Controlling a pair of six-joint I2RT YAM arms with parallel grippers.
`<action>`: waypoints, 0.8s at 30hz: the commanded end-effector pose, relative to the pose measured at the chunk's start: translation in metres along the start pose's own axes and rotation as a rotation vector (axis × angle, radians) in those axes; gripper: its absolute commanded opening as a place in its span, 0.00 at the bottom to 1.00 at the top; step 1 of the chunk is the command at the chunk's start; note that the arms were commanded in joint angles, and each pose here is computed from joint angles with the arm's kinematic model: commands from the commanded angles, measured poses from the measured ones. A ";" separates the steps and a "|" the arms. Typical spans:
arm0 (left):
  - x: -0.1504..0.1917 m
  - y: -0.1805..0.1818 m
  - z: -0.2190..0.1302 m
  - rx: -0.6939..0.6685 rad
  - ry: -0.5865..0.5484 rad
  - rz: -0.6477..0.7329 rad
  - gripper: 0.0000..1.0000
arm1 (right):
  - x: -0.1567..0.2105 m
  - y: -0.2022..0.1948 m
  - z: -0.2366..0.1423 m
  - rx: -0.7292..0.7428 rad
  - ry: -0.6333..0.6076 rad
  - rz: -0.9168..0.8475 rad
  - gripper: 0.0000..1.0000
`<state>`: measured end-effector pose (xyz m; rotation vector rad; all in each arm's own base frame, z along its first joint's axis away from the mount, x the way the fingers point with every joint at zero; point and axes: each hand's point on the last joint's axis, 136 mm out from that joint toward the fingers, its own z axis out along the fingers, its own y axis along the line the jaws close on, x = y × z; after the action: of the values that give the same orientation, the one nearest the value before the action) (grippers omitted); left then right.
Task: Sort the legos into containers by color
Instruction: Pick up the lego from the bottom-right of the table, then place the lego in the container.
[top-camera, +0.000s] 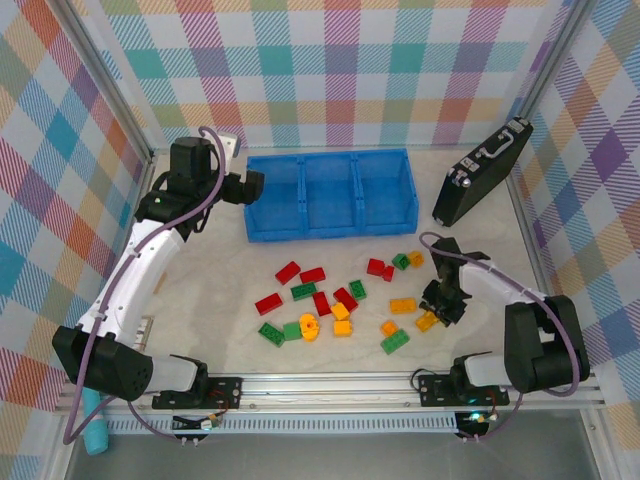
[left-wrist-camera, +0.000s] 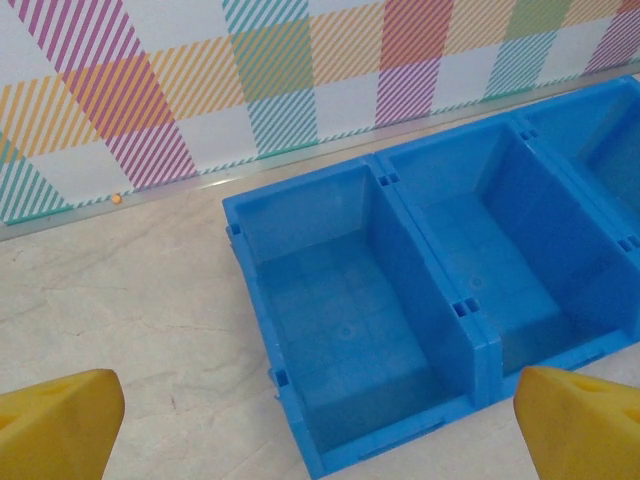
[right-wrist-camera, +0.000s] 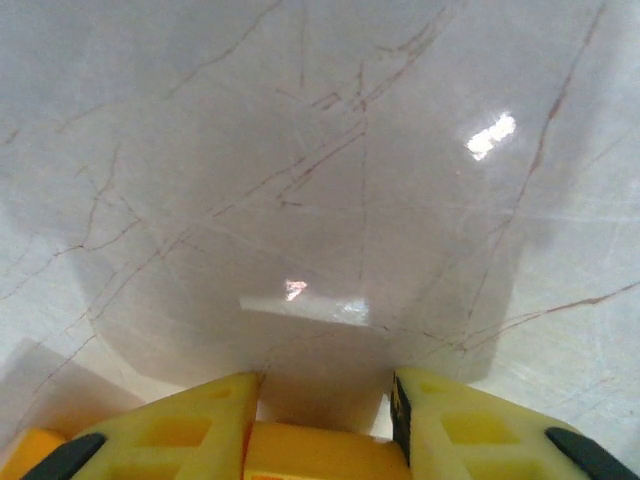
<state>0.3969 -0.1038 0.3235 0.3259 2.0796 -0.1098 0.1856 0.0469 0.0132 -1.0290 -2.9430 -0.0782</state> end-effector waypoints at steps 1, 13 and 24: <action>0.003 0.000 0.002 -0.011 0.009 0.022 1.00 | -0.029 0.042 -0.019 -0.122 -0.099 -0.087 0.33; 0.003 0.004 -0.001 -0.031 0.008 0.036 1.00 | -0.126 0.138 -0.133 -0.218 -0.434 -0.365 0.31; 0.009 0.009 0.001 -0.073 0.043 0.065 1.00 | -0.193 0.254 -0.177 -0.356 -0.763 -0.604 0.31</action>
<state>0.3984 -0.0952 0.3229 0.3276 2.0802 -0.0361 0.4665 0.0984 0.1744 -0.3313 -3.7996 -0.2827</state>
